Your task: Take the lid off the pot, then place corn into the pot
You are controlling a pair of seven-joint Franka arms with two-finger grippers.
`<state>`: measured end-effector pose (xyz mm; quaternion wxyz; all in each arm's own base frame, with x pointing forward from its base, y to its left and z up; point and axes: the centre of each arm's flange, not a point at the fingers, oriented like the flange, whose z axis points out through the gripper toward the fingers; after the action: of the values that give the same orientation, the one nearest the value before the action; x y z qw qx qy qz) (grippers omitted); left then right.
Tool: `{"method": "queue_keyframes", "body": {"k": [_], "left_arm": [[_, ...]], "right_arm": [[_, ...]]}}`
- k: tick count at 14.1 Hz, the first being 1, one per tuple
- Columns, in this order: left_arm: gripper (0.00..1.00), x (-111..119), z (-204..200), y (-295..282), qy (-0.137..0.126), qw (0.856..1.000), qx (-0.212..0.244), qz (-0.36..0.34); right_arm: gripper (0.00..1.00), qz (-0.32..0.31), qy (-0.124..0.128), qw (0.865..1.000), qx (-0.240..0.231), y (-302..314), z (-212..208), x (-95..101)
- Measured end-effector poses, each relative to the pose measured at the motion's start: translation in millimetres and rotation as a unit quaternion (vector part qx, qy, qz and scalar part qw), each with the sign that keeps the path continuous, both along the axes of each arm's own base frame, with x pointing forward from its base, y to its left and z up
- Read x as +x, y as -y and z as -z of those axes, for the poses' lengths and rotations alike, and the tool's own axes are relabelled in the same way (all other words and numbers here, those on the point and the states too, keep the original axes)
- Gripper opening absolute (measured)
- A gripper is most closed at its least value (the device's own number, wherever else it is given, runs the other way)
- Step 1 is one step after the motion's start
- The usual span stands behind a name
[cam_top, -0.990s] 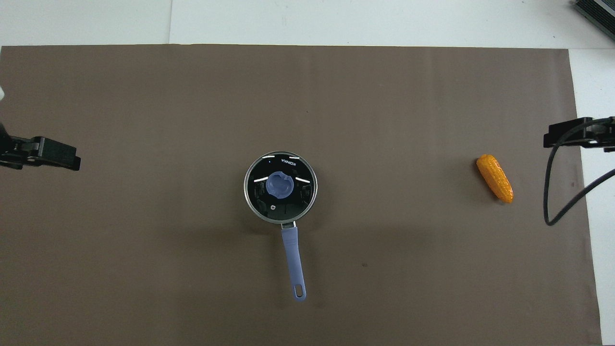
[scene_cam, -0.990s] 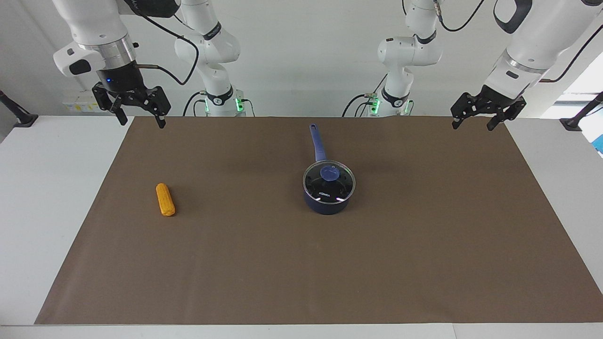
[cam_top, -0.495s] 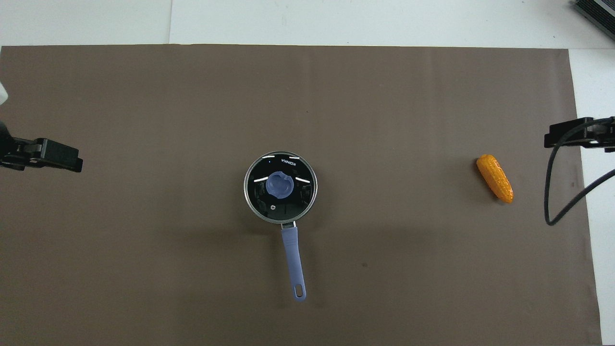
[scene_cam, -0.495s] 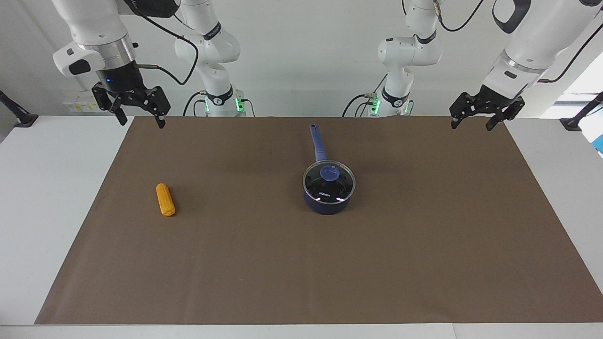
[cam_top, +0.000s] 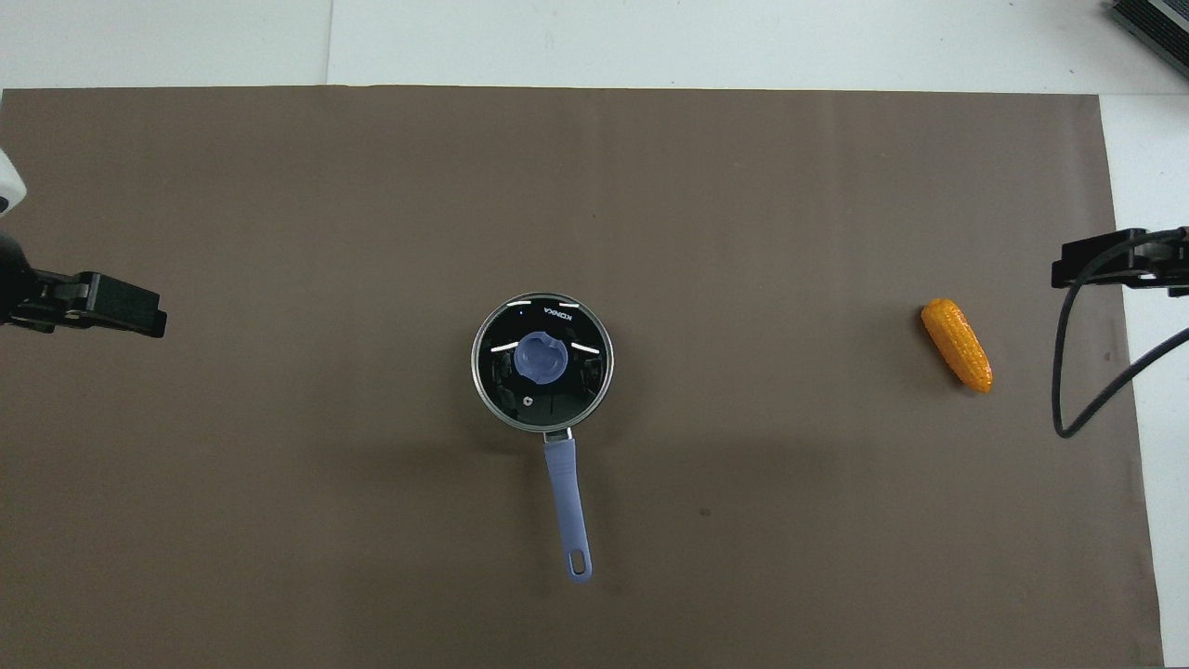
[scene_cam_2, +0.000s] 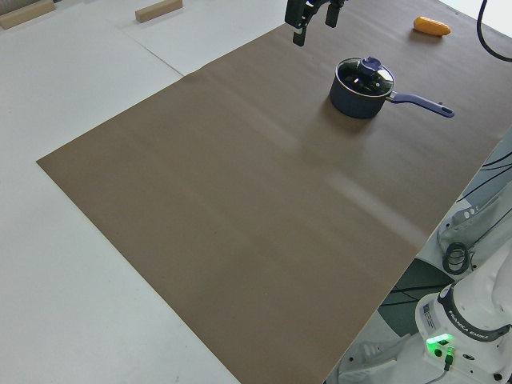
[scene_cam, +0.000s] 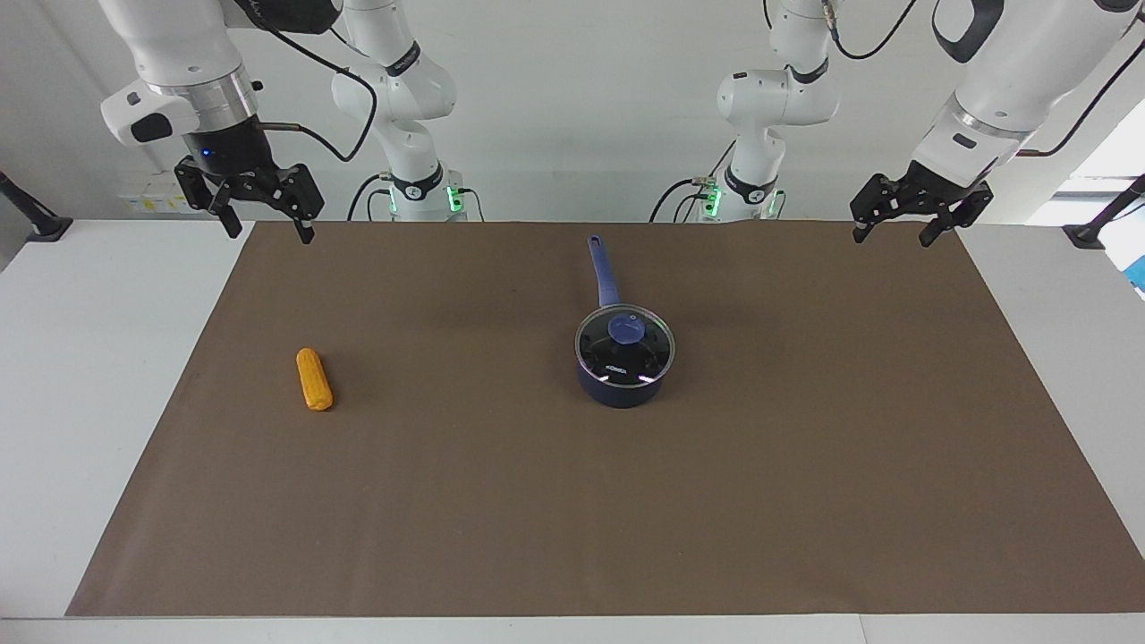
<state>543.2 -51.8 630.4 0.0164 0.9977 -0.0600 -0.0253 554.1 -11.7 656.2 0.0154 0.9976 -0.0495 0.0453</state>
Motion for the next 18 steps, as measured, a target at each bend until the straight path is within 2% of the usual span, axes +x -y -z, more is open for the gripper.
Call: {"method": "queue_keyframes", "body": {"k": [5, 10, 14, 18], "left_arm": [[1.0, -3.6, 21.8, 41.8, -0.017, 0.999, 0.002, 0.033], [1.0, -5.3, 54.5, 99.0, -0.006, 1.0, 0.004, 0.022], [1.0, -5.2, 85.7, 154.7, -0.001, 1.0, 0.007, -0.004], [1.0, -5.5, 120.1, 206.5, -0.002, 1.0, 0.011, -0.019]], "right_arm": [[1.0, 0.02, -0.008, 1.0, 0.003, -15.8, 2.5, -3.4], [1.0, 0.023, -0.012, 1.0, 0.003, -16.5, 3.6, -9.0], [1.0, 0.02, -0.035, 0.999, 0.002, -10.1, 7.5, -14.9], [1.0, 0.015, -0.042, 0.999, 0.02, -1.7, 12.6, -18.9]]}}
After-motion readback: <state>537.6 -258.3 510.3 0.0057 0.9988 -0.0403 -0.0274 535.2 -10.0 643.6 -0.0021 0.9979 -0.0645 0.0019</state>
